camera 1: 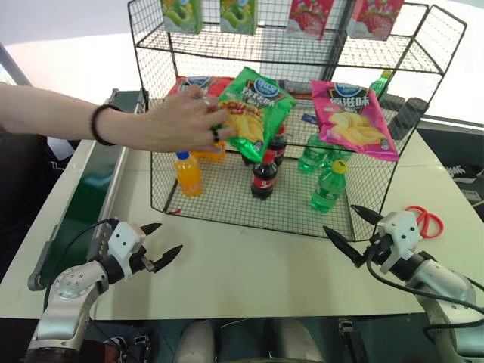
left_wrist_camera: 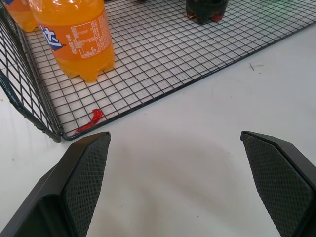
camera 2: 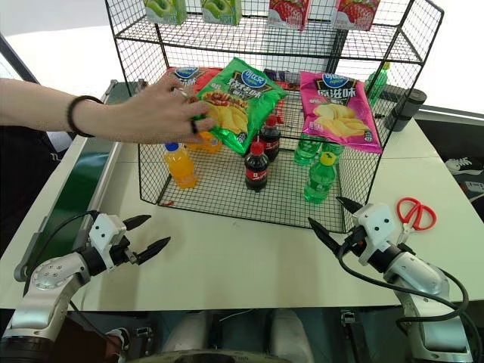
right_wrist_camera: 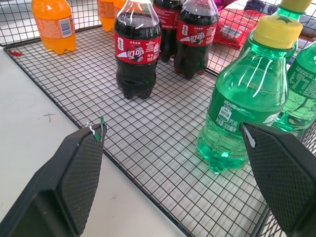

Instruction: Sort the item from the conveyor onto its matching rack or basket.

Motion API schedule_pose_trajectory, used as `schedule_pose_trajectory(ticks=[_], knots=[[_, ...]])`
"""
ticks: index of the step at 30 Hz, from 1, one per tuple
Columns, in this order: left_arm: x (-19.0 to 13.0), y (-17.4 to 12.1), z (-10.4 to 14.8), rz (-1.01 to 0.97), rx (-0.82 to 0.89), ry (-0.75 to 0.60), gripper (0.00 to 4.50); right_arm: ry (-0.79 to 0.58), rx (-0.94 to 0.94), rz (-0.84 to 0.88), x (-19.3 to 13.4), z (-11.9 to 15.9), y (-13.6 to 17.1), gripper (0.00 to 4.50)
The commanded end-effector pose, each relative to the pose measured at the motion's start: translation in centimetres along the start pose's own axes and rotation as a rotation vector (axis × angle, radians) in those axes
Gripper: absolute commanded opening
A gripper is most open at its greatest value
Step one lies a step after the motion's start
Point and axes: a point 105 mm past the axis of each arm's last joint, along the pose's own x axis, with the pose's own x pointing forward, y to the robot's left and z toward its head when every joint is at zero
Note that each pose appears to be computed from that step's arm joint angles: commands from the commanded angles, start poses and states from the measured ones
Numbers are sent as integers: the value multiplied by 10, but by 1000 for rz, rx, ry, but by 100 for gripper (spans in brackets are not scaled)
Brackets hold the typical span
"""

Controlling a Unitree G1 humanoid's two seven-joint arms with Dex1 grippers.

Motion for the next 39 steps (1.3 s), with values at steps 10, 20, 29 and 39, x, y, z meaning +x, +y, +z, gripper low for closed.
schedule_pose_trajectory(ticks=[10, 20, 29, 39], knots=[[2, 0, 14, 7, 36, -34, 450, -28, -31, -12, -1, 10, -3, 447], [3, 2, 14, 14, 38, -39, 450, -29, -38, -18, 0, 10, -3, 447], [5, 2, 15, 16, 40, -43, 450, -27, -41, -21, 1, 9, -5, 447], [7, 3, 16, 15, 43, -47, 450, -30, -41, -21, 2, 10, -3, 447]])
